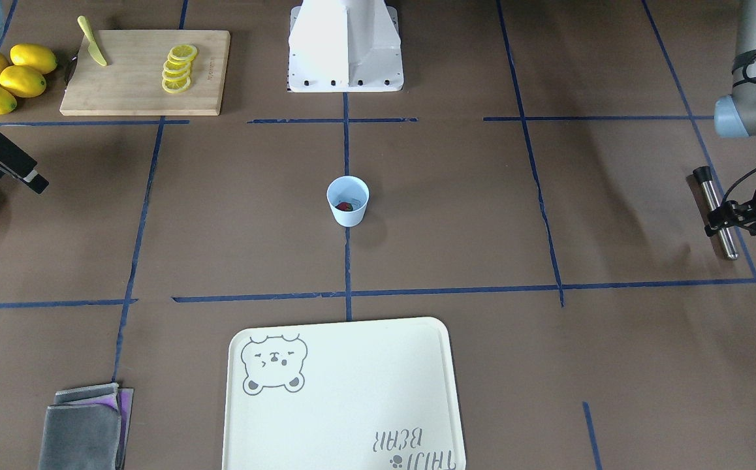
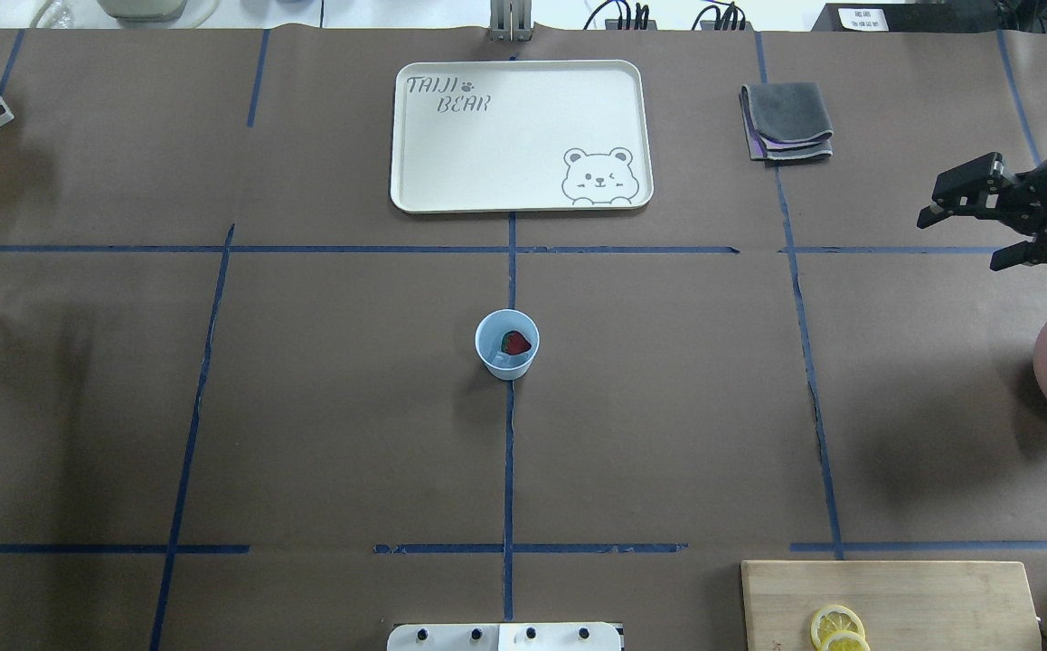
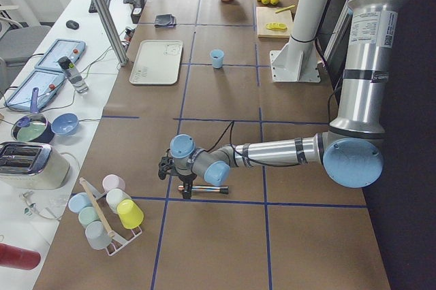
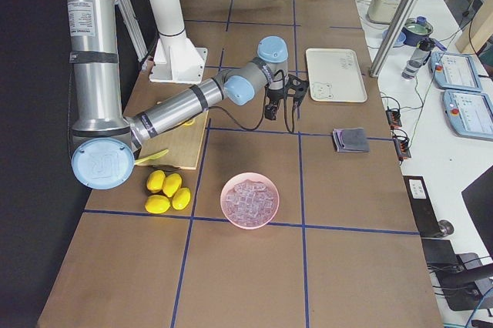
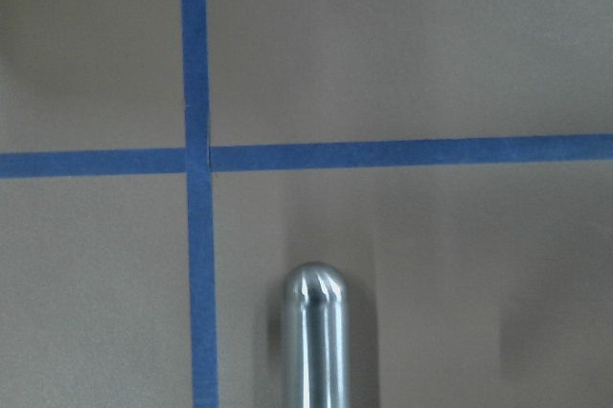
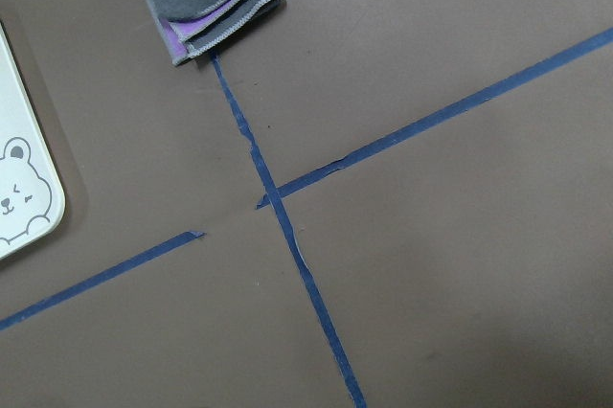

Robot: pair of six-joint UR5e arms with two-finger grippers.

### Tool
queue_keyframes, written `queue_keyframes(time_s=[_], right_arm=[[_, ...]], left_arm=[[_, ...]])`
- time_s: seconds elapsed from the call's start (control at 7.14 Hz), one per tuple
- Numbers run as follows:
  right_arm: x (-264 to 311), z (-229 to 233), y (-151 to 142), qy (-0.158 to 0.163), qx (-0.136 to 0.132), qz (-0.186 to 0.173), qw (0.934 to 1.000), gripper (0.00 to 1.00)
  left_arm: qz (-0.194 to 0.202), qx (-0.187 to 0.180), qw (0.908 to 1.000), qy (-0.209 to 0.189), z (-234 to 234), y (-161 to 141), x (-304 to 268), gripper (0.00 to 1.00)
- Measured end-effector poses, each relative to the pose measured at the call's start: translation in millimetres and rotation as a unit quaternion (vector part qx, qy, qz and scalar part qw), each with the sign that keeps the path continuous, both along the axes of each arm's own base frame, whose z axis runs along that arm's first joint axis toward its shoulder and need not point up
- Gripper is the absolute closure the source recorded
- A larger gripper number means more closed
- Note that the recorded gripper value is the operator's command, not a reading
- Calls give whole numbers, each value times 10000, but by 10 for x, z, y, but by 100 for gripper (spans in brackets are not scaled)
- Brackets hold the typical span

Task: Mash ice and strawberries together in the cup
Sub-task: 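Pick up the steel muddler with the left gripper beside the table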

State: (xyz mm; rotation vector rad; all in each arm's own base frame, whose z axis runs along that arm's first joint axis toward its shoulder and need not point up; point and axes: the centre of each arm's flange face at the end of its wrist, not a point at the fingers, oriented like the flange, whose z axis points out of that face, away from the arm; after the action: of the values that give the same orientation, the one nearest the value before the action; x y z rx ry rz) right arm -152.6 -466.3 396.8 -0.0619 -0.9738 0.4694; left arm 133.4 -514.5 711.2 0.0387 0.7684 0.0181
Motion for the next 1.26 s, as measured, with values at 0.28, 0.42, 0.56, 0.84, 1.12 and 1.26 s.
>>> queue_keyframes(time_s=[0.28, 0.42, 0.56, 0.84, 1.12, 1.26], right_arm=[[-1, 6, -1, 3, -5, 0, 10000, 1], [1, 11, 1, 5, -10, 0, 10000, 1], [1, 14, 4, 5, -13, -2, 10000, 1], [2, 16, 9, 0, -20, -8, 10000, 1], [2, 0, 20, -30, -22, -31, 10000, 1], [-1, -12, 27, -62, -33, -57, 10000, 1]], left_arm=[[11, -60, 10000, -25, 66, 17, 6, 10], [13, -76, 10000, -31, 83, 22, 7, 14], [14, -85, 10000, -34, 92, 25, 8, 17], [27, -98, 9999, -35, 100, 30, 18, 55], [60, -126, 9999, -51, 134, 47, 46, 94], [94, -138, 9998, -54, 150, 58, 78, 100]])
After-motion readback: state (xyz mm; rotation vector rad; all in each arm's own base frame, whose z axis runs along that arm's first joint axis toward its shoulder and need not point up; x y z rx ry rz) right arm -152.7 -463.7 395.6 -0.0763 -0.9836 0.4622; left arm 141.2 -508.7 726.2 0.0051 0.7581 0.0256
